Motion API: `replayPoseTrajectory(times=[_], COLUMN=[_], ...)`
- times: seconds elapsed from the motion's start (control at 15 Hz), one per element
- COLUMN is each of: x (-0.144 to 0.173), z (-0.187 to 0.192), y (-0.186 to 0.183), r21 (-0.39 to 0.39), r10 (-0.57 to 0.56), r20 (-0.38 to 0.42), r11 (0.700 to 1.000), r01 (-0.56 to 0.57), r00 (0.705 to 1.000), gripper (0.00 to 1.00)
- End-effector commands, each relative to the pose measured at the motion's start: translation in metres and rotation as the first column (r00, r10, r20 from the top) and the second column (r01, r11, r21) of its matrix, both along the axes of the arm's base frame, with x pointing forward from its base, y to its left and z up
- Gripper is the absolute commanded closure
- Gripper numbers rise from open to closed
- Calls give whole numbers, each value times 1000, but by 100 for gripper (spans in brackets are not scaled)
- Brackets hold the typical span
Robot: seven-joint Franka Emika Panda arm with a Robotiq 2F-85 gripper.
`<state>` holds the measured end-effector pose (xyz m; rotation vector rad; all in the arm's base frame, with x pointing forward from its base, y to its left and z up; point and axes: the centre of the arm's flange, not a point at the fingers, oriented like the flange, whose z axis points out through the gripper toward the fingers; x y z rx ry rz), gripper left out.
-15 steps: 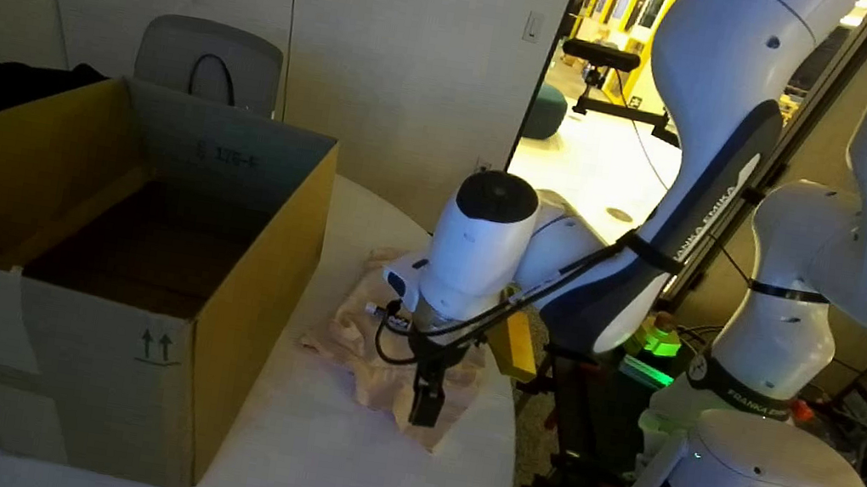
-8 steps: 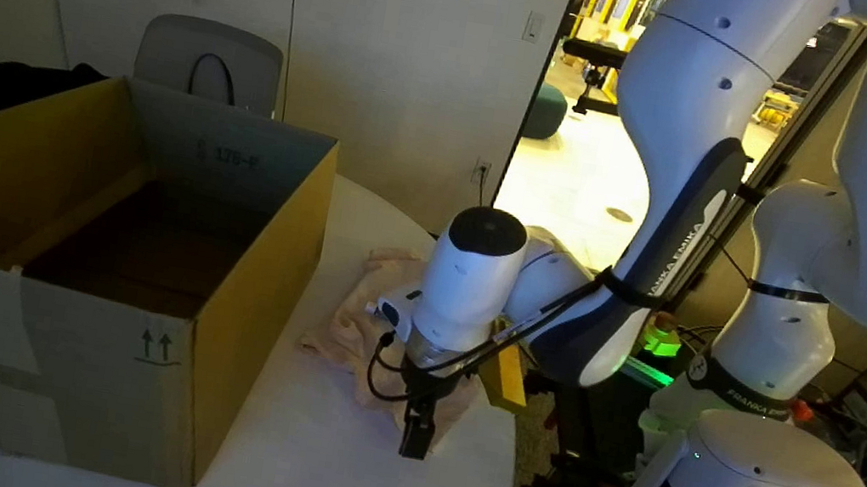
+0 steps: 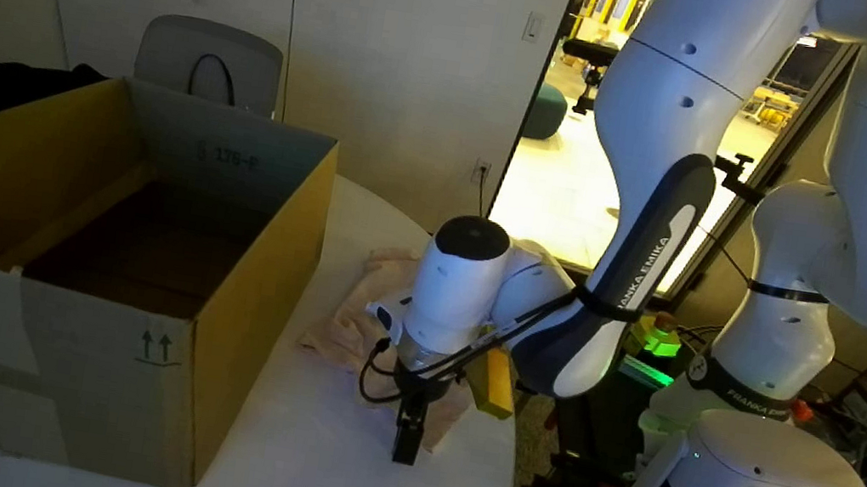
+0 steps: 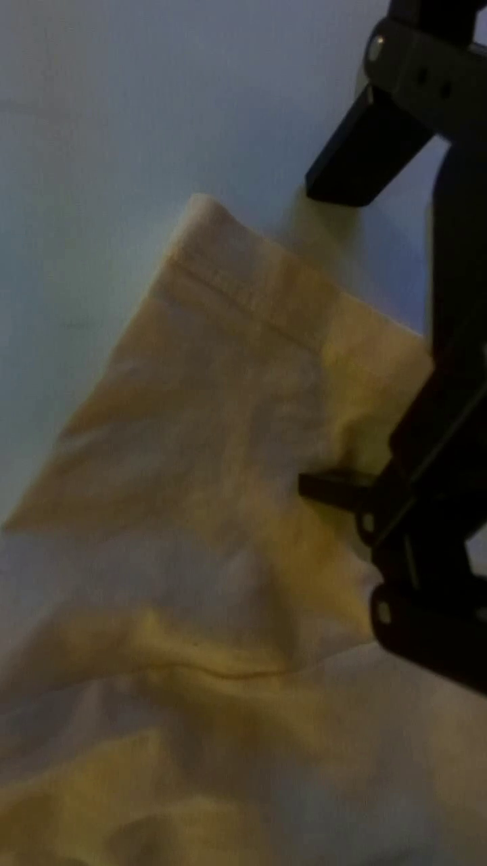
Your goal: Put the marker on the shirt, fold the shirt, and then put the folded shirt in the box
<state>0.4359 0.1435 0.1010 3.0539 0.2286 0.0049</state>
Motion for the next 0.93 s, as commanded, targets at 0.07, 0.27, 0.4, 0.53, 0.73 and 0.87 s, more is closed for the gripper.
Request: replayPoseTrajectory(times=[0.07,0.27,0.4,0.53,0.73,0.87], x=[6,6,5,5,2,-2], z=[1,14,20,28,46,61], y=[-3,-7,-11,-18,-32,-45], r21=[8,11,4,-5,-37,-55], r10=[16,42,62,79,92,92], r20=[5,18,25,38,58,81], r11=[1000,999,998,997,995,995], r01=[-16,-42,-62,-79,-90,-87], r00=[1000,999,998,996,994,993], gripper=[32,55,71,86,100,100])
